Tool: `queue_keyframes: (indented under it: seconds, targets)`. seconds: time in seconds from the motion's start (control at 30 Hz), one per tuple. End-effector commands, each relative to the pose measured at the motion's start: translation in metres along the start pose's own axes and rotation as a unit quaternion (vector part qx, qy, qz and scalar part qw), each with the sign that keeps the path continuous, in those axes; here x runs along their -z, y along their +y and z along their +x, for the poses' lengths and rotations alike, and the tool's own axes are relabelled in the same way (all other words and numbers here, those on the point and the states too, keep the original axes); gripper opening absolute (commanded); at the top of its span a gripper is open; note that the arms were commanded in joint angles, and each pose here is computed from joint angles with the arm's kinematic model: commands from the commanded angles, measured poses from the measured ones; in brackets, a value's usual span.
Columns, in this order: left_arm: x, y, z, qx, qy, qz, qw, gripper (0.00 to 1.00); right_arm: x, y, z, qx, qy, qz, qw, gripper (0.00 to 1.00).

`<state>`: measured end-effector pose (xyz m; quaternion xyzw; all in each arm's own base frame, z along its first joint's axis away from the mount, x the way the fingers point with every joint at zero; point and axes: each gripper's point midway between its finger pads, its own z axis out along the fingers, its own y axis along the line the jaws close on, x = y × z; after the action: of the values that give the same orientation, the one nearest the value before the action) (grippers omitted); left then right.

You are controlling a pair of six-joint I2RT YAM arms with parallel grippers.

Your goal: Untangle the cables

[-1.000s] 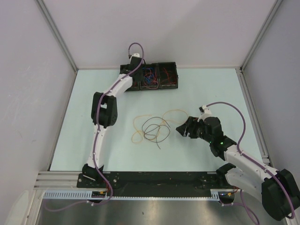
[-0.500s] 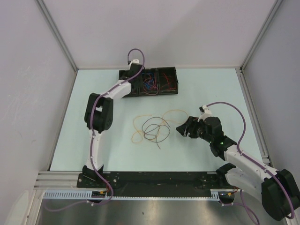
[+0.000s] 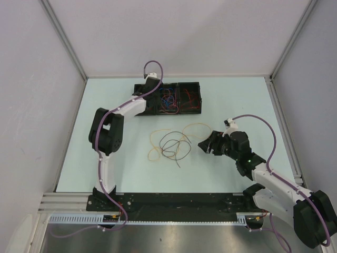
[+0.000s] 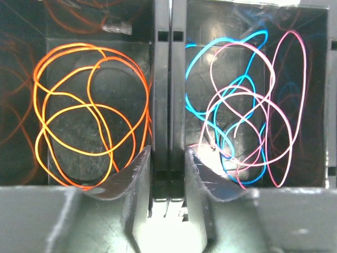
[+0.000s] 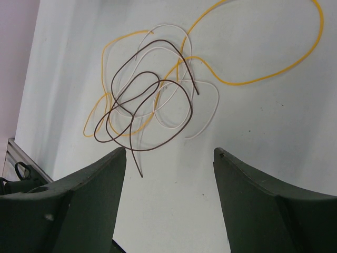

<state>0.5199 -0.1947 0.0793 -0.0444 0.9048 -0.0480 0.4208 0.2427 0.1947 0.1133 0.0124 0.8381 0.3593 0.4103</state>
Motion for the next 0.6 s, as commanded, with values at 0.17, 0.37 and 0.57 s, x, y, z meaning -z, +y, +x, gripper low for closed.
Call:
queue_keyframes:
  seconds: [0.17,0.37,0.57]
  targets:
    - [0.025,-0.014,-0.015,-0.018,0.022,0.018,0.999,0.55,0.002,0.008,-0.008,0.003,-0.017,-0.019,1.0,0.72]
    - [0.046,-0.017,-0.043,-0.058,0.011,0.021,0.998,0.62,0.002,0.008,-0.009,0.002,-0.018,-0.019,1.0,0.72]
    - [0.057,-0.045,-0.041,-0.121,0.025,0.07,0.99,0.6,0.001,0.007,-0.009,0.001,-0.018,-0.019,1.0,0.72]
